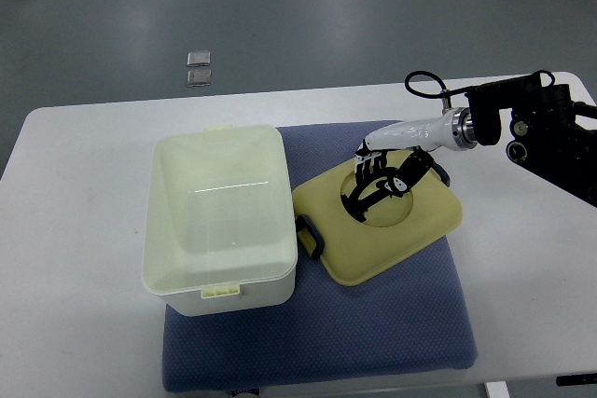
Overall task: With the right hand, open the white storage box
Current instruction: 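Open the right hand, release the handle and withdraw upward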
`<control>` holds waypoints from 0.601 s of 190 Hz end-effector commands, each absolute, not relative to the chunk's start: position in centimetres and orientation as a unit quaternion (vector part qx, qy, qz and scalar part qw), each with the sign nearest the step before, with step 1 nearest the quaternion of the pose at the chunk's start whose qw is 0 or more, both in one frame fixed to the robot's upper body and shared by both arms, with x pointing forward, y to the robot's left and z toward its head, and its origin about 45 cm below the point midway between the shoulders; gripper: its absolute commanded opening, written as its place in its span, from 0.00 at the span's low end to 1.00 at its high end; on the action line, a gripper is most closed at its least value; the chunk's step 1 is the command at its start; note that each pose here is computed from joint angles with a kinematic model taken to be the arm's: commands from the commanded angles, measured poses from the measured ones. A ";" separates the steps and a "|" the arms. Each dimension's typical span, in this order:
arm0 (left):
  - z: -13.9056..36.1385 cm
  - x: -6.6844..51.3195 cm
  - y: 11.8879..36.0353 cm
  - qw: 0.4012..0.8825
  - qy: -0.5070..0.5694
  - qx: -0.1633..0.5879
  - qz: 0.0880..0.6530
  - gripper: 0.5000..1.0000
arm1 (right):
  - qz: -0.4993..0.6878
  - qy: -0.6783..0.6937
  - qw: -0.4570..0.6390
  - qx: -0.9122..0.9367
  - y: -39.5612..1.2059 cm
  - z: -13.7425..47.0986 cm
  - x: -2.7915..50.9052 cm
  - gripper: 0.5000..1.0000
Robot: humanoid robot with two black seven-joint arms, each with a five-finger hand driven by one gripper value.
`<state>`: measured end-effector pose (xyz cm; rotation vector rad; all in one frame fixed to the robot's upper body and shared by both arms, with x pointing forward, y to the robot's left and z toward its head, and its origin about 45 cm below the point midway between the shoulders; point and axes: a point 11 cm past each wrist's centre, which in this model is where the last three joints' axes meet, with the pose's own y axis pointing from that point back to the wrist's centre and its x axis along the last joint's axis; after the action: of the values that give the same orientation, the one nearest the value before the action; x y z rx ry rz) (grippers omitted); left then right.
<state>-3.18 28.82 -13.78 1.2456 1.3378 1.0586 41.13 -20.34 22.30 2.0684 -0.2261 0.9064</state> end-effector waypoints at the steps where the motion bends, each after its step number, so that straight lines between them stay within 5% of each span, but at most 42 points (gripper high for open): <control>1: -13.8 -3.2 28.7 0.493 0.552 0.513 0.435 1.00 | 0.359 -0.098 0.426 0.824 -21.0 22.3 41.4 0.91; 91: -13.8 -3.2 28.5 0.495 0.553 0.512 0.432 1.00 | 0.204 -0.238 0.315 0.896 -24.6 26.2 43.8 0.91; 114: -13.8 -3.2 28.5 0.494 0.553 0.511 0.434 1.00 | 0.075 -0.387 0.138 0.908 -26.5 28.9 46.8 0.91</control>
<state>-3.18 28.46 -13.77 1.2398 1.3400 1.0486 45.12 -25.44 27.55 2.4694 -0.8256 0.4219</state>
